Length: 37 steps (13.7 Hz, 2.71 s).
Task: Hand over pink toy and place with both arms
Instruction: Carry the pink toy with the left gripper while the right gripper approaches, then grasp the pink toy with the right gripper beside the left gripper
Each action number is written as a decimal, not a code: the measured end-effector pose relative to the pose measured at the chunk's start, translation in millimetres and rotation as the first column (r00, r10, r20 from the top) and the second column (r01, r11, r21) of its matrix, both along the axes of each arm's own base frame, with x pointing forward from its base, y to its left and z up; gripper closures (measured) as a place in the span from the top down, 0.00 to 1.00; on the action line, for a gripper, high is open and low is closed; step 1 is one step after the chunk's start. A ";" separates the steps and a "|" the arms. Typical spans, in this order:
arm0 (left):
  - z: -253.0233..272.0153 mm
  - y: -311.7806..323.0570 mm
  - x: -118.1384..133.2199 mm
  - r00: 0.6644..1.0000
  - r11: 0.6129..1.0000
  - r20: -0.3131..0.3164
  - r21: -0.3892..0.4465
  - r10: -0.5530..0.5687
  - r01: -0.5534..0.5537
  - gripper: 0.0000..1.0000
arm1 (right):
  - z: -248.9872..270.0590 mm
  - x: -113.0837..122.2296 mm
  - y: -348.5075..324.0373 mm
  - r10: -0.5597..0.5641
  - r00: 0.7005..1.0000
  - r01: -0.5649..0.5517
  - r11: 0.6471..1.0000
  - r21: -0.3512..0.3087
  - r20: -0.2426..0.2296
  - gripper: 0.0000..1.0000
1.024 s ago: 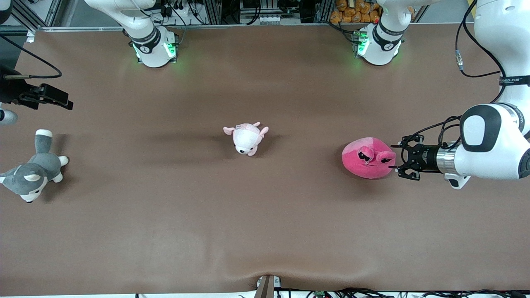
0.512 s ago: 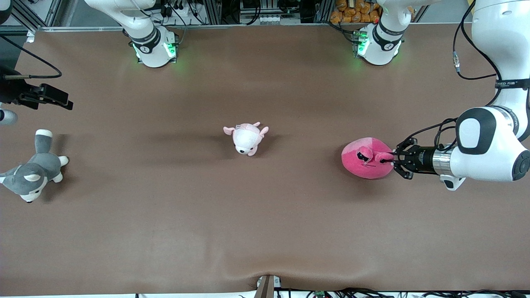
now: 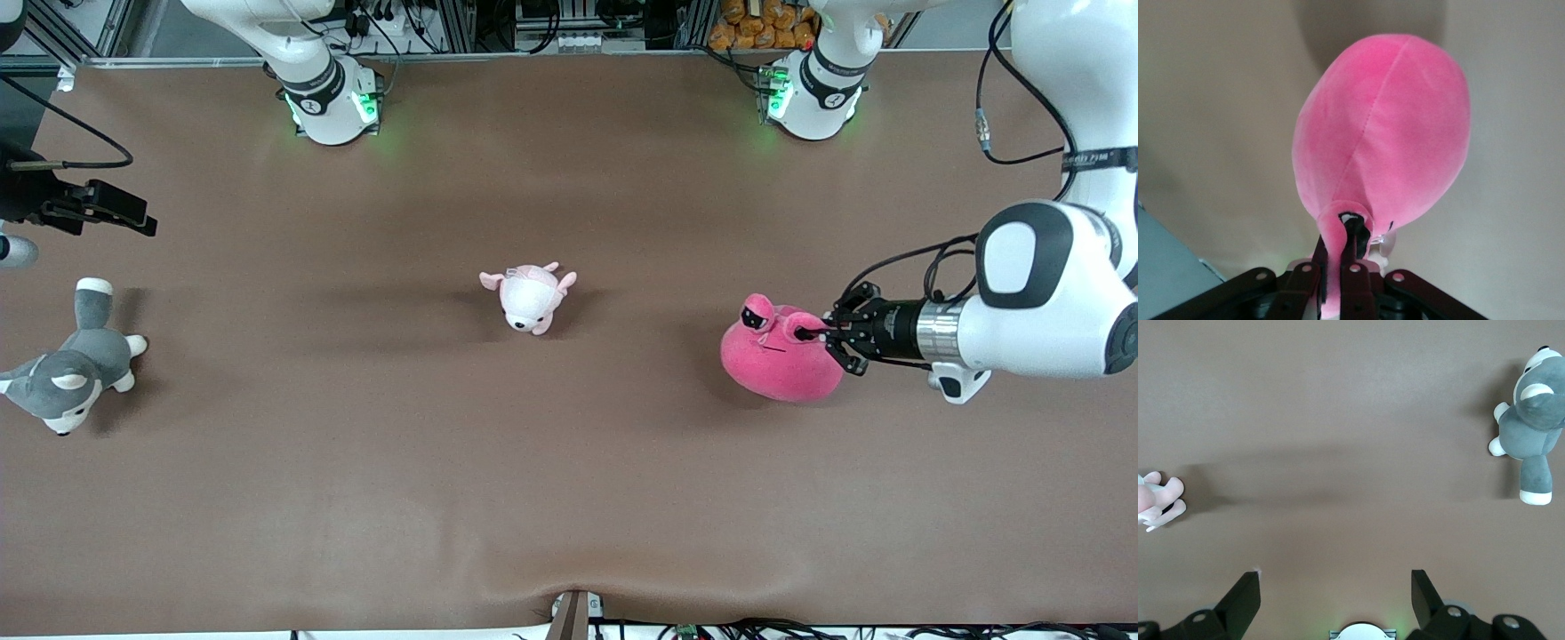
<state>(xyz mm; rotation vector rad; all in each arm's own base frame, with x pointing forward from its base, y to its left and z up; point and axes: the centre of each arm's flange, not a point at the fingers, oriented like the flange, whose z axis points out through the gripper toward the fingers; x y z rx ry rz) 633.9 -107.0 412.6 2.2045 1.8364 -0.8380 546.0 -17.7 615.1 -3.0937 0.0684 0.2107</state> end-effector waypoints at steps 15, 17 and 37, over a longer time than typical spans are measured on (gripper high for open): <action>172.9 -196.2 -33.7 0.929 0.916 -0.142 -0.167 0.343 -0.364 0.10 | -15.1 6.3 34.5 -0.066 0.997 0.067 0.997 0.038 -0.041 1.00; 180.3 -214.4 -37.3 0.912 0.892 -0.170 -0.201 0.374 -0.404 0.10 | -22.8 9.1 55.3 -0.122 0.990 0.126 0.991 0.053 -0.067 1.00; 115.9 -395.0 -105.5 0.894 0.884 -0.218 -0.183 0.391 -0.431 0.10 | -45.6 13.1 223.4 -0.533 0.696 0.680 0.705 0.202 -0.481 1.00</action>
